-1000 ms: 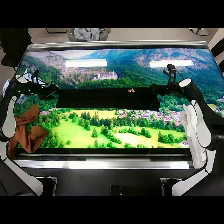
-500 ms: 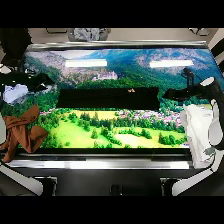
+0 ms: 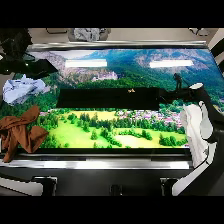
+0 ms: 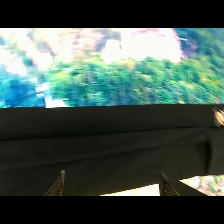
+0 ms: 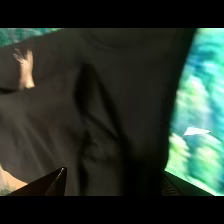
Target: Fold the shirts.
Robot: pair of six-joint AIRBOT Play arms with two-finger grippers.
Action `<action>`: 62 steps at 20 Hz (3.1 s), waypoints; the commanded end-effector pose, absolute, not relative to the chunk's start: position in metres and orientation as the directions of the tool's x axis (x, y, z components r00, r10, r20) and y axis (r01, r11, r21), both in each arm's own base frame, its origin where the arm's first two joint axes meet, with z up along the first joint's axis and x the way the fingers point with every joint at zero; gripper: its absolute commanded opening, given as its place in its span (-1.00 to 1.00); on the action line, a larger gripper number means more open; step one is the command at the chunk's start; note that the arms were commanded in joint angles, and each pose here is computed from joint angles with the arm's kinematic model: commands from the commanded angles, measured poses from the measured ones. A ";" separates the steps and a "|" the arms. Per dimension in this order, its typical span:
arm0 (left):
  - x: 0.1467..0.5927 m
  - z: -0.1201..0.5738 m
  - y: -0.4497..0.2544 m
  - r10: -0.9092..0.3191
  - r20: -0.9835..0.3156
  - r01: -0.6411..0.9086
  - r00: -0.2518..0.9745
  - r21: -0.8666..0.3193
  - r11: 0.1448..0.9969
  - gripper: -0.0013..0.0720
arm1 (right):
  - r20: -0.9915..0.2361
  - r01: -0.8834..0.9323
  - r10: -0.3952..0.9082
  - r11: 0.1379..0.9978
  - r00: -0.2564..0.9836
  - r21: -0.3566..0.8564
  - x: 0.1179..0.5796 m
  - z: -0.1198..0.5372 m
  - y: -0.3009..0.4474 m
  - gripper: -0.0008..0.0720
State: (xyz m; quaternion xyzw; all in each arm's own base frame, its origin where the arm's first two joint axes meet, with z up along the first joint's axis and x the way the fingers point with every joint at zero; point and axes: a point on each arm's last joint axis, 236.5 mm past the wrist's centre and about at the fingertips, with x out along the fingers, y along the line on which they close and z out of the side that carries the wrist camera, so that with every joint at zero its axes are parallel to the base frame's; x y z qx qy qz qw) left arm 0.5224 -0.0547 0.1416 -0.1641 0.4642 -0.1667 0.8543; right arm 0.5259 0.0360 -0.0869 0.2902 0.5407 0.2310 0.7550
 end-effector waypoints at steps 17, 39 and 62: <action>0.439 -0.011 -0.314 -0.626 -0.779 0.334 0.037 -0.581 0.742 -0.87 | -0.808 -0.358 0.514 0.840 0.289 0.407 0.458 0.075 0.070 -0.88; 0.339 -0.046 -0.523 -0.848 -0.519 0.221 -0.111 -0.844 0.488 -0.89 | -0.848 -0.395 0.374 0.892 0.375 0.219 0.369 0.180 0.052 -0.88; 0.478 0.252 -0.070 -0.343 -0.566 0.198 0.750 -0.303 0.932 -0.88 | -0.729 -0.462 0.661 0.711 0.181 0.530 0.465 0.034 0.225 0.75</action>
